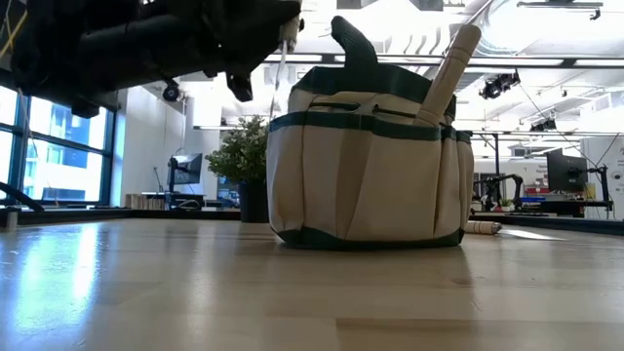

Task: Pick & Place Garden tools in Gardening bag
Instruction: Put the left brown trowel into the green bag

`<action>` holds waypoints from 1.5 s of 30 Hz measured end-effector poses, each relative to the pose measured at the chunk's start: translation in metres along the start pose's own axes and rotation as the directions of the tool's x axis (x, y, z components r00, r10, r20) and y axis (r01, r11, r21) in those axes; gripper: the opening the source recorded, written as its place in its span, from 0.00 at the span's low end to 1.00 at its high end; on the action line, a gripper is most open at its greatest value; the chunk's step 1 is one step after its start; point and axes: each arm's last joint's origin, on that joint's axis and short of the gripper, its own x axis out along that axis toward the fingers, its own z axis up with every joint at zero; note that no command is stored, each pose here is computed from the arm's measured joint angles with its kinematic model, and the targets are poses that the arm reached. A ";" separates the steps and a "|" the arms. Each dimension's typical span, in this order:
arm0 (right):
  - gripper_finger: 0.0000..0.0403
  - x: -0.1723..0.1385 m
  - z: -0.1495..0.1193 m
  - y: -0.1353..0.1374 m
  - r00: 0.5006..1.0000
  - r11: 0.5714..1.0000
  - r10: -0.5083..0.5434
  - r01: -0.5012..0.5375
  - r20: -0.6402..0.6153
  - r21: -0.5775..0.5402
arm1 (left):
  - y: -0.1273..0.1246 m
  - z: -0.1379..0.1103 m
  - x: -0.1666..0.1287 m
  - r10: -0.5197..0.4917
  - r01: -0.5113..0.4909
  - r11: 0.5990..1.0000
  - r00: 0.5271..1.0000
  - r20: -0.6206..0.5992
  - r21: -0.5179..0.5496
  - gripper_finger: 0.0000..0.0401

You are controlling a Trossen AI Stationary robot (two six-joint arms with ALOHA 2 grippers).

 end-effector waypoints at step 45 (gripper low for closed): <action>0.30 0.010 0.001 -0.002 1.000 1.000 -0.019 0.019 -0.008 0.006 | 0.000 -0.032 0.007 0.073 -0.071 0.997 0.987 -0.146 0.015 0.15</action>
